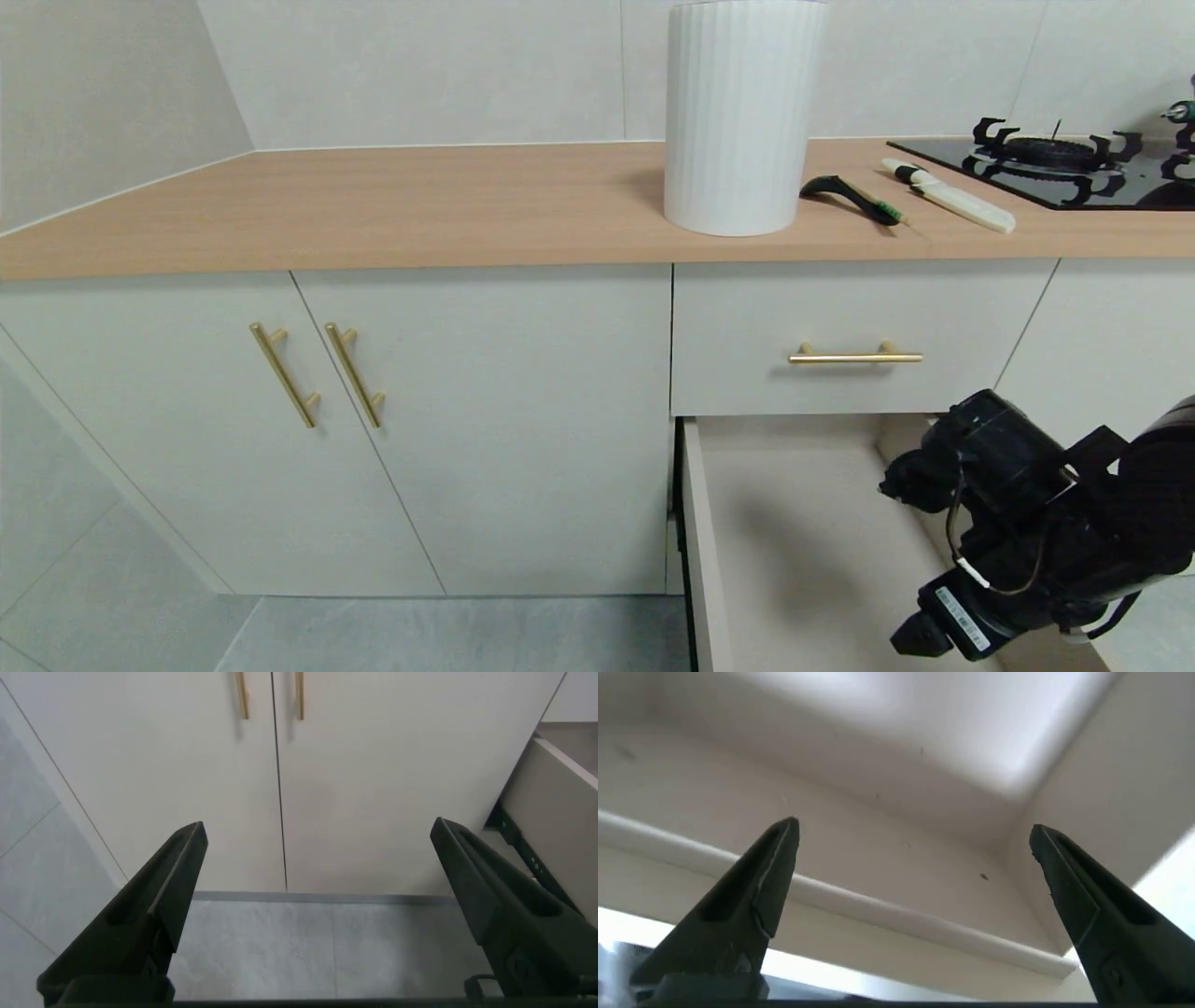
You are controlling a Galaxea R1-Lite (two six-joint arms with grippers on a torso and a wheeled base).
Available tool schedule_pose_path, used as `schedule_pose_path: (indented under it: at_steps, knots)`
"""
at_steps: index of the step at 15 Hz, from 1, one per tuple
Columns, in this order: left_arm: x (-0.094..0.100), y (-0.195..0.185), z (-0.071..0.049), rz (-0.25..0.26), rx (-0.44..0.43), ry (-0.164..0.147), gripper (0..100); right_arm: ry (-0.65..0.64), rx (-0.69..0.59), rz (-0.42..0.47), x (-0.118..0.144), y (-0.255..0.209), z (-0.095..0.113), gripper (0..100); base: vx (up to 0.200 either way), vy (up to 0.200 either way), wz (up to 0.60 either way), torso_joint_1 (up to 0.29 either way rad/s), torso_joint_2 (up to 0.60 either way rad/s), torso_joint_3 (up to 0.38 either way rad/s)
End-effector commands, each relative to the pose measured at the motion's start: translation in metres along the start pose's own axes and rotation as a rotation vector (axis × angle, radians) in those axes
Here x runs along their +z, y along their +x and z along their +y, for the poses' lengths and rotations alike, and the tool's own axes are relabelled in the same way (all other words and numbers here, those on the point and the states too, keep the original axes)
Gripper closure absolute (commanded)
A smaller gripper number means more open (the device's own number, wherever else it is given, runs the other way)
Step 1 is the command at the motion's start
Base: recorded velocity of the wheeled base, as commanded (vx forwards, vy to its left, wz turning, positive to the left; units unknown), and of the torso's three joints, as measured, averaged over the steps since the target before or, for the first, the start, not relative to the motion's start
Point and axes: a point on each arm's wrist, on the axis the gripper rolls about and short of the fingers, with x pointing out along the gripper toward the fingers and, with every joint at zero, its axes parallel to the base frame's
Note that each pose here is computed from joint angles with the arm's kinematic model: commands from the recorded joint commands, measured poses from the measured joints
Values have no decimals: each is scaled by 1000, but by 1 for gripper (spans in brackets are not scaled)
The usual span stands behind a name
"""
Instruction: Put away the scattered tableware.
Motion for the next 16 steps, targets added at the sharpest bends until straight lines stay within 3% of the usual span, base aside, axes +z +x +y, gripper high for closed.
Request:
schedule_pose_path:
  at_steps: [1,6,10,16]
  knots:
    - [0,0,0,1,1,0,0,90,13,-139,6,-30,-4,0,0,0,0,0,0,0]
    - [0,0,0,1,1,0,0,148,36,-390,-4,-81,-15,0,0,0,0,0,0,0]
    - [0,0,0,1,1,0,0,152,31,-415,-7,-87,-17,0,0,0,0,8,-32,-24]
    - [0,0,0,1,1,0,0,149,31,-410,-6,-86,-16,0,0,0,0,95,-362,-290]
